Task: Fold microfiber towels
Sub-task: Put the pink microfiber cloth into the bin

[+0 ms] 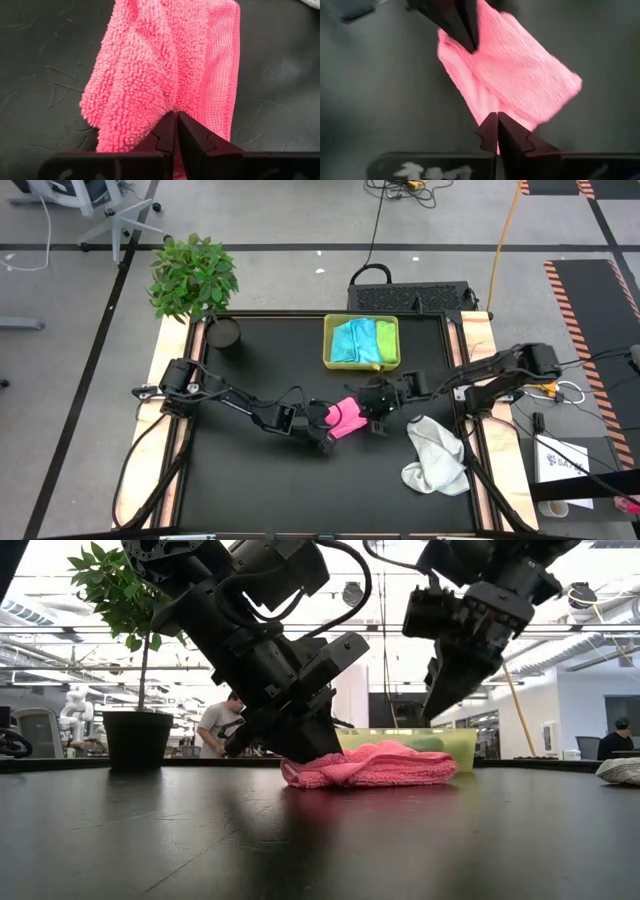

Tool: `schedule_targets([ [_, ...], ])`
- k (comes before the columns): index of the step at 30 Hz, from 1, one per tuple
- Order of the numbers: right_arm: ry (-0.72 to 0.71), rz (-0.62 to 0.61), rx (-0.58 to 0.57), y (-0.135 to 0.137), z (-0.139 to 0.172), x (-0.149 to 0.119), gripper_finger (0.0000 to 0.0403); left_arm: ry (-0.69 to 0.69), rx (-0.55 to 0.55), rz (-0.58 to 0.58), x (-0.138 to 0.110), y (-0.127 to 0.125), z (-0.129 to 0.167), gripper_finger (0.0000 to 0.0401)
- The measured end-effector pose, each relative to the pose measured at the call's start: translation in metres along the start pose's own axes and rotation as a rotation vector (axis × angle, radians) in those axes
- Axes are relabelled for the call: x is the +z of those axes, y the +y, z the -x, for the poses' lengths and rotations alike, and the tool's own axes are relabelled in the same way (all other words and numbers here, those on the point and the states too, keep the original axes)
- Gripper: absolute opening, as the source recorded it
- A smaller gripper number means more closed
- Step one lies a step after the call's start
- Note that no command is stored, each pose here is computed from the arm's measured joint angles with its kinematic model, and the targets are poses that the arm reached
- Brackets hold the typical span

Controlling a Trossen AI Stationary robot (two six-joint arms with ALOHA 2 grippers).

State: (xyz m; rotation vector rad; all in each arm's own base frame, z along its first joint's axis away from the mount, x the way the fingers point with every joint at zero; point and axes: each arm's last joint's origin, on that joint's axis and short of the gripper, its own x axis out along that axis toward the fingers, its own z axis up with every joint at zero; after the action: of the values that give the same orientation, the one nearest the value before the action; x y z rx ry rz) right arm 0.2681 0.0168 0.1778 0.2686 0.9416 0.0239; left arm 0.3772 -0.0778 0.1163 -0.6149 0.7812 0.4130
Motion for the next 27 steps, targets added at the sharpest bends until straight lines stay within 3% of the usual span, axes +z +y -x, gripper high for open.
schedule_targets([
  [5,0.042,-0.078,-0.021,-0.005,0.002,-0.003,0.0044,-0.002,-0.002,0.006,0.0,0.0,0.0,0.0026],
  [17,0.048,-0.314,-0.075,-0.025,-0.012,-0.002,0.0228,-0.005,-0.003,0.006,0.0,0.0,0.0,0.0026],
  [22,0.055,-0.349,-0.054,-0.034,-0.032,-0.002,0.0259,-0.005,-0.002,0.007,0.0,0.0,0.0,0.0026],
  [27,0.002,-0.371,0.011,-0.039,-0.05,0.003,0.0262,-0.004,-0.002,0.006,0.0,0.0,0.0,0.0026],
])
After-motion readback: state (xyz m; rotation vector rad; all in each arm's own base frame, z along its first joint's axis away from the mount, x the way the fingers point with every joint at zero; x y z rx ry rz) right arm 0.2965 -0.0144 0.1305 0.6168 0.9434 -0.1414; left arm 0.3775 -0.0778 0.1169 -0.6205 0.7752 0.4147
